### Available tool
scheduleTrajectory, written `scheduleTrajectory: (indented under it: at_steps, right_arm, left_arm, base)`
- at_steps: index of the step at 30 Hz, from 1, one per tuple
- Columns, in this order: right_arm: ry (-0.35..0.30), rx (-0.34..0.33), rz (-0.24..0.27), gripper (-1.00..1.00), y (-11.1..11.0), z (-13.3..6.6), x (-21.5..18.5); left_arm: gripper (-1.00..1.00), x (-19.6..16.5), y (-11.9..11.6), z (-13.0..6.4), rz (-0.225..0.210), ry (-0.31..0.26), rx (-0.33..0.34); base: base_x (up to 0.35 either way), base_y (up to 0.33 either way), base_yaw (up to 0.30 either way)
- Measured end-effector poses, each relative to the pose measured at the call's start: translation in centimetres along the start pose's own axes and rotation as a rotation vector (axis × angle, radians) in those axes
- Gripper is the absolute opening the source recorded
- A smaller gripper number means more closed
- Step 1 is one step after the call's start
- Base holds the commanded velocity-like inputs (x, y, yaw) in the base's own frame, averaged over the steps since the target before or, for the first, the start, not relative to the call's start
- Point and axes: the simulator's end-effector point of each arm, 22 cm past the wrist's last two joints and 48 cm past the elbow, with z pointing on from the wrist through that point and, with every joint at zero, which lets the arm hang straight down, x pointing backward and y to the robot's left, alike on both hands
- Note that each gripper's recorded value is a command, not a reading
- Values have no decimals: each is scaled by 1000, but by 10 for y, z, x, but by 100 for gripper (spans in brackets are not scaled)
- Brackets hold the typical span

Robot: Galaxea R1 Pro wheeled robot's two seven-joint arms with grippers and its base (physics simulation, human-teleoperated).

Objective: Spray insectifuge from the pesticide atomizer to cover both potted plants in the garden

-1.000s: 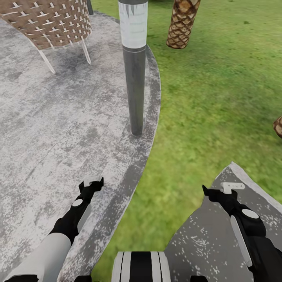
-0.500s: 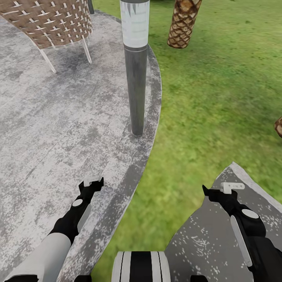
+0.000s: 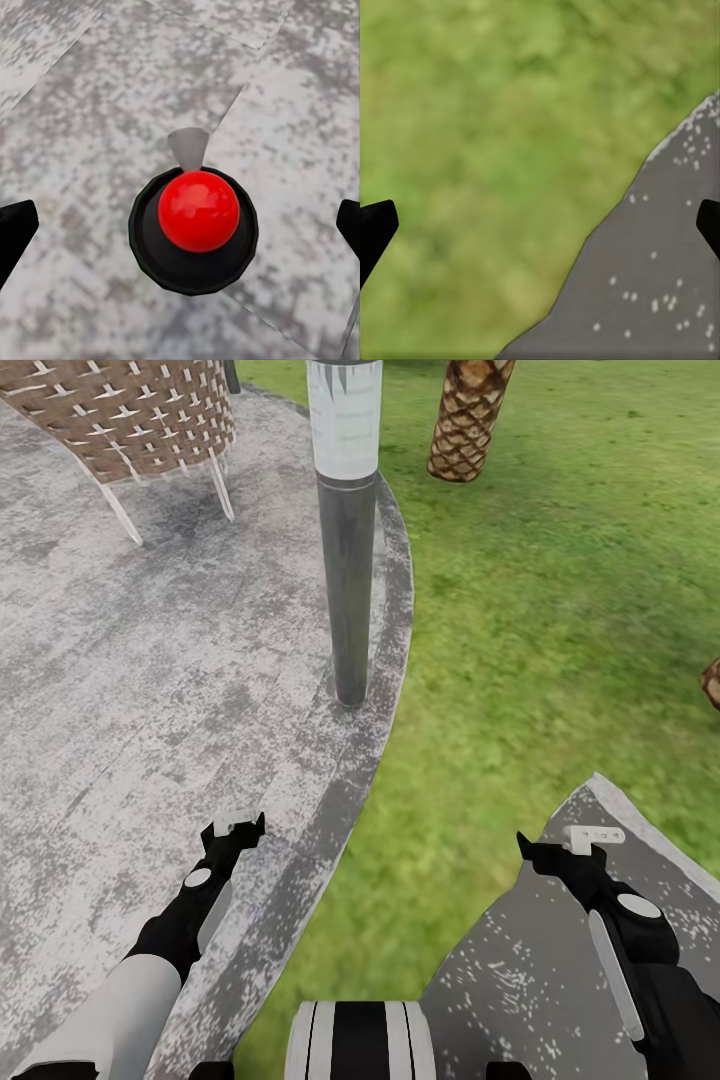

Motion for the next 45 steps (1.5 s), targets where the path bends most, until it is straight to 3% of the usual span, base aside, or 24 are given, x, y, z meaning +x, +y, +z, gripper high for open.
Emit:
scheduleTrajectory:
  at_steps: [45]
  right_arm:
    - [10, 2, 0, 100, -1, 3, 5]
  left_arm:
    - [100, 7, 0, 2, 3, 10, 0]
  base:
    - [0, -7, 0]
